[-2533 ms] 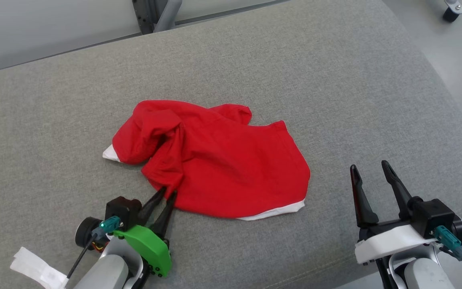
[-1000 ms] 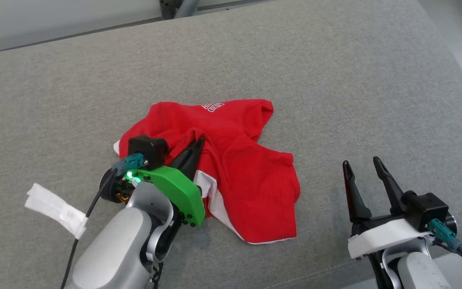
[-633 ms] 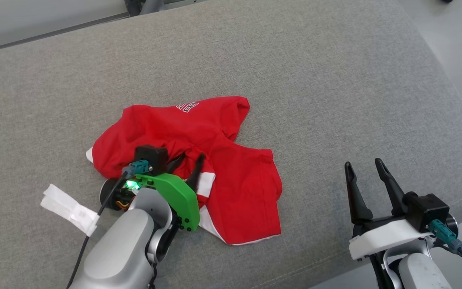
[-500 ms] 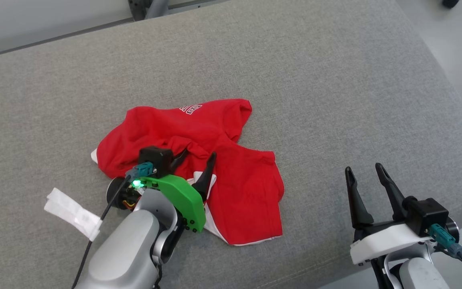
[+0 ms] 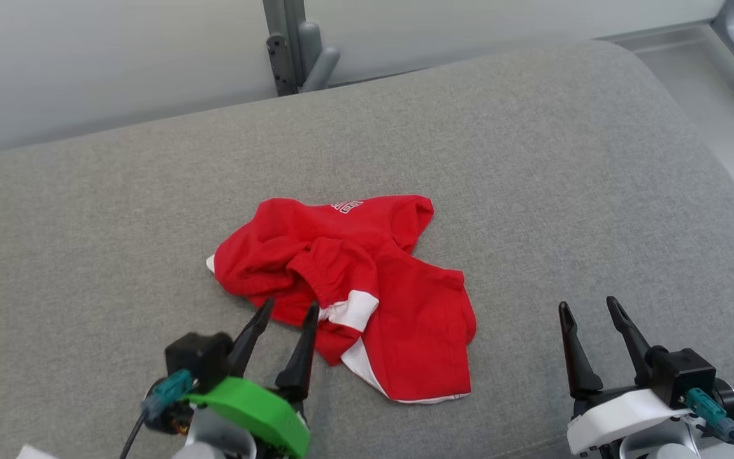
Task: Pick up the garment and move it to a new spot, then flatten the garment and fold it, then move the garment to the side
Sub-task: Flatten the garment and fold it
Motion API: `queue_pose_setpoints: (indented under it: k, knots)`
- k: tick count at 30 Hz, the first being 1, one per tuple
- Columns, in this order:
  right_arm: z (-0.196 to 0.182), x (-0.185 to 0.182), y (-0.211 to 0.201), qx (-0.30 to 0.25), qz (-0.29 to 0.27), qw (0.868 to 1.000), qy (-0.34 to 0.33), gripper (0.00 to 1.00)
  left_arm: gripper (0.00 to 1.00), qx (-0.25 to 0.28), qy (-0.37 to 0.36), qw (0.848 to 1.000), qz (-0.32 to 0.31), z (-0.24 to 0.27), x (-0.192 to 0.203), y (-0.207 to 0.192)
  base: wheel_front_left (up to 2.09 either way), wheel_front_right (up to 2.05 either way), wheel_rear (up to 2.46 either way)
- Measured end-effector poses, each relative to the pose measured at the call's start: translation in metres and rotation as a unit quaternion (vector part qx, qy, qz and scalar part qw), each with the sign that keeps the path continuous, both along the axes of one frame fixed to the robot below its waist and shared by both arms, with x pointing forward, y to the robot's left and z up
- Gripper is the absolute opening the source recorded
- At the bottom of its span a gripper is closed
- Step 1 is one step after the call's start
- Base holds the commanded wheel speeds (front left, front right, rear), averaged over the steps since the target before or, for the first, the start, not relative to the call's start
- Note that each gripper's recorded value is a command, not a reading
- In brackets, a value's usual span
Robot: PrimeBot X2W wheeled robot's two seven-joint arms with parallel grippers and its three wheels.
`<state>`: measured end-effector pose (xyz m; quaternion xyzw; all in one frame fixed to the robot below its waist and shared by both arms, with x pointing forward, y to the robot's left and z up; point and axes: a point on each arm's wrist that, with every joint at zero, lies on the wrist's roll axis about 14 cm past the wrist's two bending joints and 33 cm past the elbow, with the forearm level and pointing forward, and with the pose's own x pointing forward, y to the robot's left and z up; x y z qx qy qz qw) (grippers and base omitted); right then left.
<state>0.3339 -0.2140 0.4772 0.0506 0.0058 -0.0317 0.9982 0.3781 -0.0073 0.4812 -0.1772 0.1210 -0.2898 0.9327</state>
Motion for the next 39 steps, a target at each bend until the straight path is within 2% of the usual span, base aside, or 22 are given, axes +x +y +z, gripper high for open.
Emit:
queue_pose_setpoints:
  k: [6, 21, 25, 31, 39]
  knots:
    - [0.01, -0.005, 0.004, -0.006, 0.008, 1.0, -0.017, 1.0, 1.0, 0.012, -0.038, 0.996, 0.075, 0.005, -0.016, 0.049, 0.0, 0.0, 0.0]
    - [0.015, -0.007, 0.019, -0.012, 0.036, 0.999, -0.028, 1.0, 1.0, 0.071, -0.075, 0.977, 0.185, -0.003, -0.05, 0.132, 0.0, 0.0, 0.0]
    - [0.016, -0.002, 0.029, -0.011, 0.051, 0.998, -0.029, 1.0, 1.0, 0.073, -0.077, 0.975, 0.196, -0.006, -0.053, 0.143, 0.0, 0.0, 0.0]
    - [0.015, 0.003, 0.036, -0.01, 0.063, 0.998, -0.027, 1.0, 1.0, 0.065, -0.087, 0.98, 0.165, -0.005, -0.049, 0.128, 0.0, 0.0, 0.0]
    - [0.012, 0.015, 0.03, -0.013, 0.056, 0.998, -0.022, 1.0, 1.0, 0.048, -0.105, 0.991, 0.066, 0.0, -0.013, 0.064, 0.0, 0.0, 0.0]
